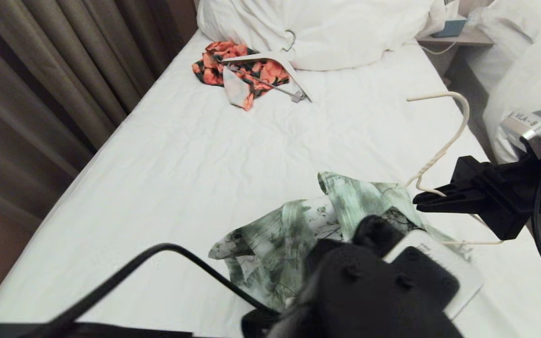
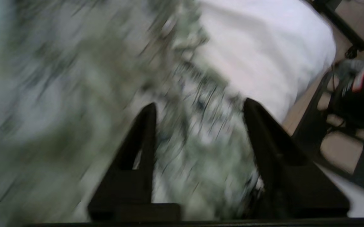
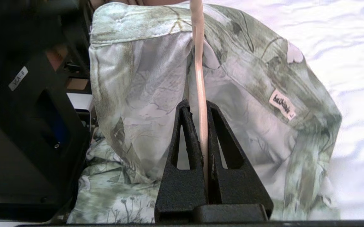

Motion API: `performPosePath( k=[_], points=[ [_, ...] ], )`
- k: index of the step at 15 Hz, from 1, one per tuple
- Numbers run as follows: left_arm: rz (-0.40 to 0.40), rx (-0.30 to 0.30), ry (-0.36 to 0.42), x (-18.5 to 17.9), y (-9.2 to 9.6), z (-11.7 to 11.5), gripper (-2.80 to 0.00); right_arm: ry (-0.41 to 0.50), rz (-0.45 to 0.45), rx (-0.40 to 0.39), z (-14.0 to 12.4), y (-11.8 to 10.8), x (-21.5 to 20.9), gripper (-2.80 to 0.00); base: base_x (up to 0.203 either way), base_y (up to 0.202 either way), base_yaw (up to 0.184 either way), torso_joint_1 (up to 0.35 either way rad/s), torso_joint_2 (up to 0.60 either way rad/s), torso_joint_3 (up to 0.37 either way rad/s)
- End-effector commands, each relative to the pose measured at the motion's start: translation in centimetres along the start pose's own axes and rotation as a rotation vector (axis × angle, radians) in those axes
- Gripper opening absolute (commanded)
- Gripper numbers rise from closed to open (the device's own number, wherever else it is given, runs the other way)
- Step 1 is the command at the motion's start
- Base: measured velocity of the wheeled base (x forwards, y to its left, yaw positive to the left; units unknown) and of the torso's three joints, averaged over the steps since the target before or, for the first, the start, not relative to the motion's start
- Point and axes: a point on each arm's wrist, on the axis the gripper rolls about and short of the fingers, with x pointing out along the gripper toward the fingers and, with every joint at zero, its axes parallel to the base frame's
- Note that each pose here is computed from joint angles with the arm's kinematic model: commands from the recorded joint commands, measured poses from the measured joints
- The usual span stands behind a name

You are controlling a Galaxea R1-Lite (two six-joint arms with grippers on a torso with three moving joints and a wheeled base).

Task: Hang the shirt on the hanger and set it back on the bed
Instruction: Hook one side of the shirt onto the hanger, then hook the other side of the shirt onto the hanger

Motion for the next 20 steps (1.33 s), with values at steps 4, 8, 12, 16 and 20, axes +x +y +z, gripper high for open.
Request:
performPosePath(
  k=[4, 8, 12, 16, 20],
  points=[
    [0.095, -0.038, -0.146, -11.9, 7.2, -2.5, -2.8, -0.018, 0.078, -0.015, 0.9, 1.0, 2.0, -2.8, 0.0, 0.0, 0.0, 0.0, 0.0, 0.0],
    [0.194, -0.044, -0.224, -18.6, 10.7, -4.6, -2.8, -0.021, 0.155, -0.048, 2.7, 2.3, 4.1, -2.8, 0.0, 0.0, 0.0, 0.0, 0.0, 0.0],
    [0.134, 0.036, -0.154, -16.2, 10.3, -3.2, 0.0, -0.008, 0.17, -0.032, 2.4, 2.8, 4.6, -2.8, 0.0, 0.0, 0.0, 0.0, 0.0, 0.0],
    [0.059, 0.063, -0.155, -11.9, 9.5, -1.6, 0.0, -0.008, 0.172, -0.028, 2.3, 2.7, 4.7, -2.8, 0.0, 0.0, 0.0, 0.0, 0.0, 0.0],
    [0.046, 0.067, -0.139, -7.8, 8.8, -1.2, 0.0, -0.009, 0.183, -0.029, 2.3, 2.8, 5.0, -2.8, 0.0, 0.0, 0.0, 0.0, 0.0, 0.0]
  ],
)
